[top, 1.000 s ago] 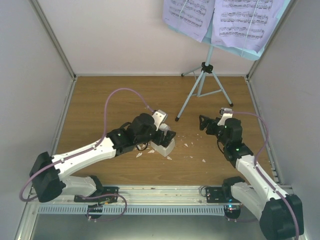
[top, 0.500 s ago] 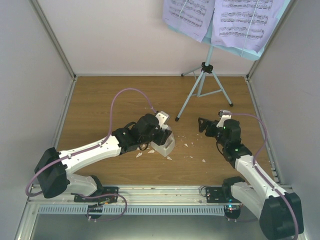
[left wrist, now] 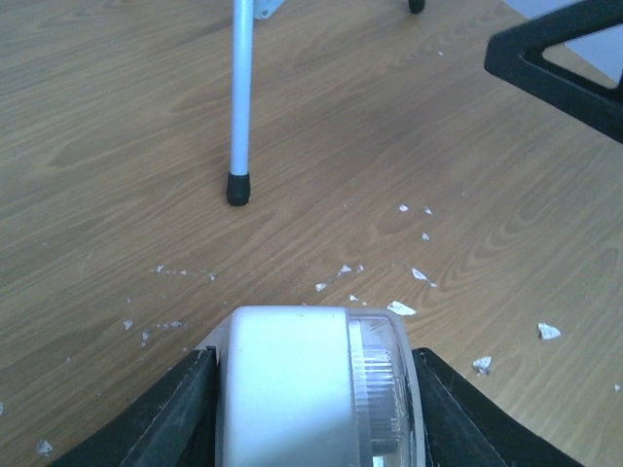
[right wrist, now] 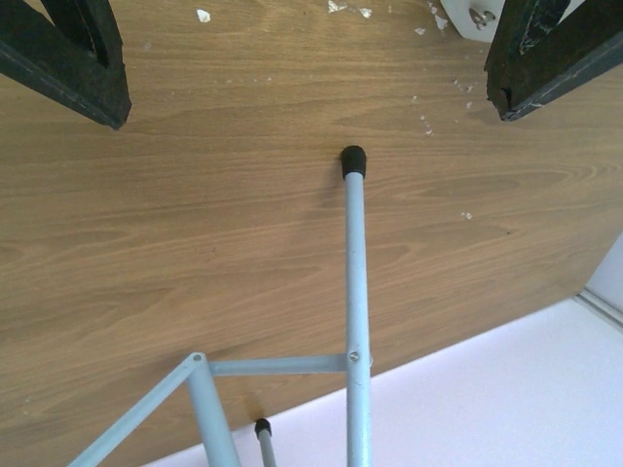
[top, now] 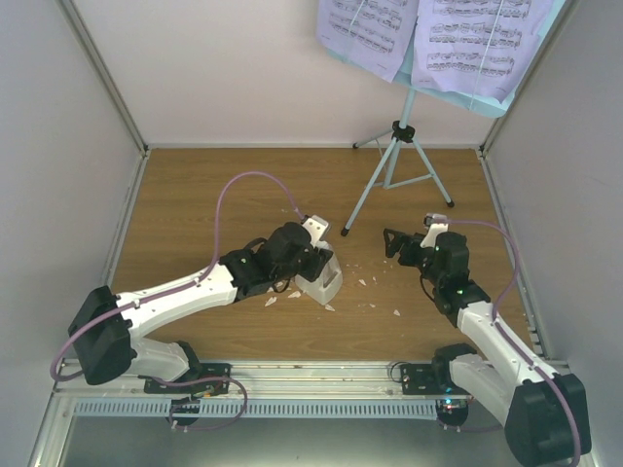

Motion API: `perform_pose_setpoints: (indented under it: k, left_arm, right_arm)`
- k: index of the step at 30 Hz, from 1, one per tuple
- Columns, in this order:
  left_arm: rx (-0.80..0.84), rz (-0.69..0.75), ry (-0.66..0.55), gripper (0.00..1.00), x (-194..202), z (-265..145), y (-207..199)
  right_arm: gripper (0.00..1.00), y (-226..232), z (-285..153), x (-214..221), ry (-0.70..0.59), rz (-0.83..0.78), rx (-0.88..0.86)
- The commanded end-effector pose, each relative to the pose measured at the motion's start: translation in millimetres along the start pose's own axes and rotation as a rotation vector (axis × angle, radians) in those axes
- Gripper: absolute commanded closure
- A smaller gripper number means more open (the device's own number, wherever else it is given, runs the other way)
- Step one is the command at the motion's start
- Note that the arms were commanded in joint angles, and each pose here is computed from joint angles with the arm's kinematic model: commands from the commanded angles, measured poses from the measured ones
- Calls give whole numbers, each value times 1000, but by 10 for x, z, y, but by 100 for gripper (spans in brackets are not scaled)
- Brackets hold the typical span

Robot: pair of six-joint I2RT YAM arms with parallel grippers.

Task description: Pack up the instrument practice props

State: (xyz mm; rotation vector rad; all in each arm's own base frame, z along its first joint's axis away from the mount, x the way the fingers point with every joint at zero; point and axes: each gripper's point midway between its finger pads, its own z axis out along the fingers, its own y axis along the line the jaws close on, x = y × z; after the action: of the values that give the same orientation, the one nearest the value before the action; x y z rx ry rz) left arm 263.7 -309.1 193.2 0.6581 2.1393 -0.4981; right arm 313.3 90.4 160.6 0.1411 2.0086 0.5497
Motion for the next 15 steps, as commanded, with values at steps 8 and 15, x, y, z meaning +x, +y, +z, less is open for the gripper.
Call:
perform_pose_setpoints:
  k: [8, 15]
  left_arm:
    - [-280, -169, -246, 67, -619, 43, 416]
    - [-315, -214, -271, 64, -770, 235, 486]
  right_arm:
    - [0, 286, 66, 175, 84, 57, -178]
    - [1, 845, 105, 668, 154, -91, -237]
